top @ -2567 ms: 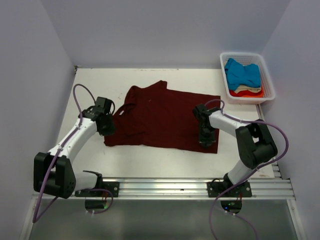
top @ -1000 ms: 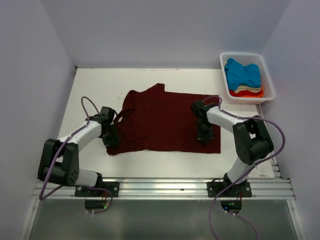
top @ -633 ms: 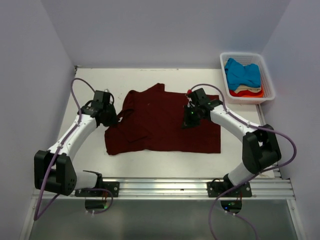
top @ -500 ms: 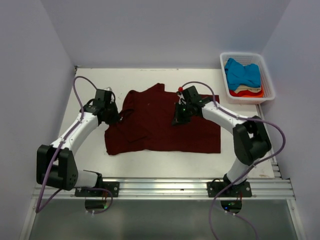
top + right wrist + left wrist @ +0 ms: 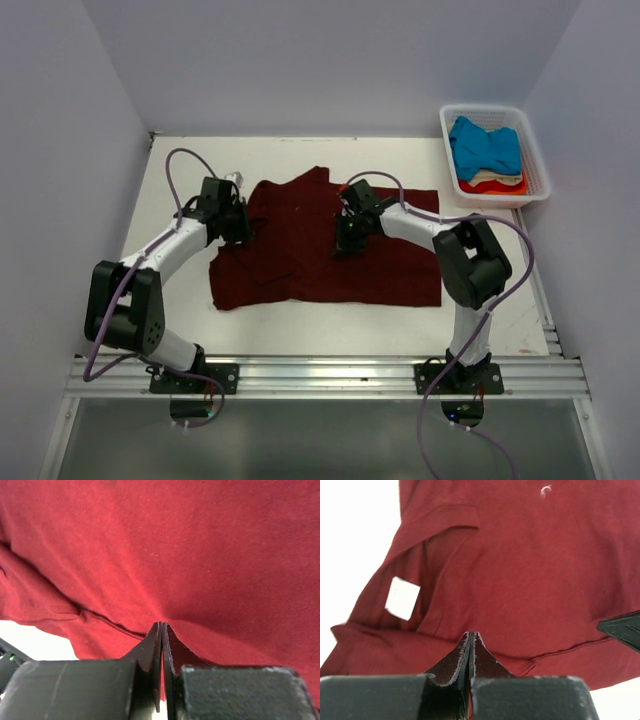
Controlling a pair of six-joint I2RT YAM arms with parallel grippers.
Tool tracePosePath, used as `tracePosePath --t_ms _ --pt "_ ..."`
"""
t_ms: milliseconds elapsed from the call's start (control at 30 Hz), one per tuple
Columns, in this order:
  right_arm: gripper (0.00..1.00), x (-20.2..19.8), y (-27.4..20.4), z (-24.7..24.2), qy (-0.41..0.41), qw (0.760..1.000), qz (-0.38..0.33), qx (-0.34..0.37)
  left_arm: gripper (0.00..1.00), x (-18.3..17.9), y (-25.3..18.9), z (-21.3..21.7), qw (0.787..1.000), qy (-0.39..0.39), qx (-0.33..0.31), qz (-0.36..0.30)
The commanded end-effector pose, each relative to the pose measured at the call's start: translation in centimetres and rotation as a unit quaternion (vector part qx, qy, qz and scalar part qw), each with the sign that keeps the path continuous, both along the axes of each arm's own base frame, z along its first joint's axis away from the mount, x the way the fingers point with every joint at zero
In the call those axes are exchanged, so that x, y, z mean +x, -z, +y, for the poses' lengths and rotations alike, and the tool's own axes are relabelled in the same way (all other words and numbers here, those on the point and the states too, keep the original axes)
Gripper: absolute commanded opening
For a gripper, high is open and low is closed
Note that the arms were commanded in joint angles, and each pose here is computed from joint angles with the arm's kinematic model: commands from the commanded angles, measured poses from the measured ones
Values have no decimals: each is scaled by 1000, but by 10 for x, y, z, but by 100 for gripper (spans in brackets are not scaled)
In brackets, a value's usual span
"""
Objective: Fold and stack the t-shirts
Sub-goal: Grap the side of the flattened tshirt furthest away from the robot with both arms
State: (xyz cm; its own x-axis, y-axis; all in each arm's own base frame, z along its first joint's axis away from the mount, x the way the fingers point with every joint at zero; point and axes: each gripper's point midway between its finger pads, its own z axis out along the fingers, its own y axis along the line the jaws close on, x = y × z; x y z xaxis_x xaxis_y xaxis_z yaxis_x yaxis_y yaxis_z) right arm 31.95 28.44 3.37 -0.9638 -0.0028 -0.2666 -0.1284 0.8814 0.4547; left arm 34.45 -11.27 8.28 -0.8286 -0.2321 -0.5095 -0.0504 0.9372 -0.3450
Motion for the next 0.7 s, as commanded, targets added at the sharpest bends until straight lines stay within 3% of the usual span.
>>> tracePosePath --t_ms 0,167,400,667 --pt "0 8 0 1 13 1000 -14 -11 0 15 4 -16 999 38 -18 -19" --pt "0 7 9 -4 18 999 -12 -30 0 19 35 -14 998 48 2 34" --pt "0 3 14 -5 14 999 -12 -34 0 30 51 -18 997 61 7 55" --pt "0 -3 21 -12 10 999 -8 -49 0 26 71 31 987 -13 124 105"
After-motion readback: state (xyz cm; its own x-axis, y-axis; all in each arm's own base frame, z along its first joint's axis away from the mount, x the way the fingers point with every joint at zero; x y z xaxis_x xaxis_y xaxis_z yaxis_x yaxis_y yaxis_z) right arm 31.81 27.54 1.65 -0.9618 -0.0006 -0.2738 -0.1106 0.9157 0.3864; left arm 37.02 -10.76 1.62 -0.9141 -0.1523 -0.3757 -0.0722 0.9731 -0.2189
